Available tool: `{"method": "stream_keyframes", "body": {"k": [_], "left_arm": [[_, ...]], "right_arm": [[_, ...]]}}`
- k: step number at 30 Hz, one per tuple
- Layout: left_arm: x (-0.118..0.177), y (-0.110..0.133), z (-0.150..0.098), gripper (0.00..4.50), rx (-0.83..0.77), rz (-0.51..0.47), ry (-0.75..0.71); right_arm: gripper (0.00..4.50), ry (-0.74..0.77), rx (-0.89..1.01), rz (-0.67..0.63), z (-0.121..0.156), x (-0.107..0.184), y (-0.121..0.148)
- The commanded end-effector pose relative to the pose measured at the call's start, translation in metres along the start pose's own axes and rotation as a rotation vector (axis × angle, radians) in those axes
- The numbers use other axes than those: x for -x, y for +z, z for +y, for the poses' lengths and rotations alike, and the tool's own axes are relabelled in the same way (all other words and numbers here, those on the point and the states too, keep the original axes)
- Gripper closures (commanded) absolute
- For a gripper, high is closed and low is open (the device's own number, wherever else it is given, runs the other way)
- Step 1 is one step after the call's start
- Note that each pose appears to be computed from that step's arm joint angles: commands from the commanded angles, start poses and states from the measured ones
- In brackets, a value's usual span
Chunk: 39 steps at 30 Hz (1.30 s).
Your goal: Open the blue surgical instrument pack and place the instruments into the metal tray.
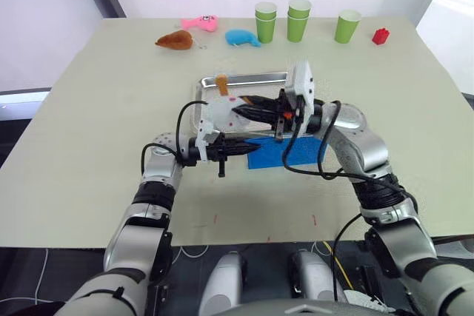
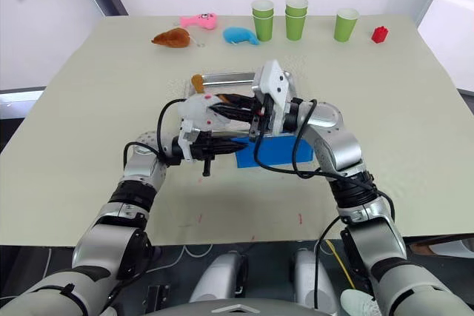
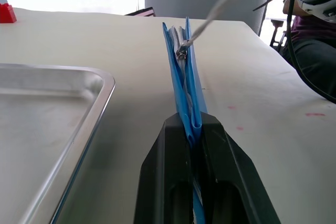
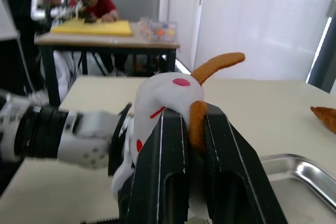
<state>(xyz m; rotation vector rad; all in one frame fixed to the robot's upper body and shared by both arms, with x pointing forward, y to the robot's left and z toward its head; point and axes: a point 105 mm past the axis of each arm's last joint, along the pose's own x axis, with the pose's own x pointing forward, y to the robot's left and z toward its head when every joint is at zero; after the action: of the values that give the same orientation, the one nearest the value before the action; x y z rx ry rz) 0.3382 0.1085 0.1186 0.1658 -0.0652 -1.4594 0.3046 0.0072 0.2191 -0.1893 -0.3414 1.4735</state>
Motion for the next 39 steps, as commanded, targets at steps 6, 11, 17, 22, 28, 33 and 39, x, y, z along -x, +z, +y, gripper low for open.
{"method": "stream_keyframes", "body": {"k": [6, 11, 17, 22, 28, 33, 39], "left_arm": [[-0.004, -0.004, -0.004, 4.5, -0.006, 0.022, -0.017], [-0.006, -0.004, -0.005, 4.5, -0.004, 0.022, -0.027], [-0.007, -0.005, -0.006, 4.5, -0.008, 0.037, -0.044], [-0.008, -0.008, -0.008, 4.5, -0.015, 0.054, -0.059], [-0.007, -0.01, -0.01, 4.5, -0.026, 0.073, -0.074], [-0.008, -0.009, -0.01, 4.5, -0.035, 0.073, -0.075], [-0.011, -0.009, -0.011, 4.5, -0.042, 0.066, -0.084]], "right_arm": [[4.27, 0.239, 0.183, 0.144, 0.046, 0.011, -0.031], [4.27, 0.298, 0.321, 0.198, 0.059, 0.015, -0.056], [2.33, 0.296, 0.404, 0.203, 0.058, 0.025, -0.062], [0.05, 0.214, 0.33, 0.108, 0.047, 0.034, -0.037], [0.05, 0.09, 0.214, 0.069, 0.026, 0.057, -0.007], [0.05, -0.004, 0.022, 0.12, 0.001, 0.098, -0.007], [0.05, -0.06, -0.084, 0.24, -0.016, 0.13, -0.034]]}}
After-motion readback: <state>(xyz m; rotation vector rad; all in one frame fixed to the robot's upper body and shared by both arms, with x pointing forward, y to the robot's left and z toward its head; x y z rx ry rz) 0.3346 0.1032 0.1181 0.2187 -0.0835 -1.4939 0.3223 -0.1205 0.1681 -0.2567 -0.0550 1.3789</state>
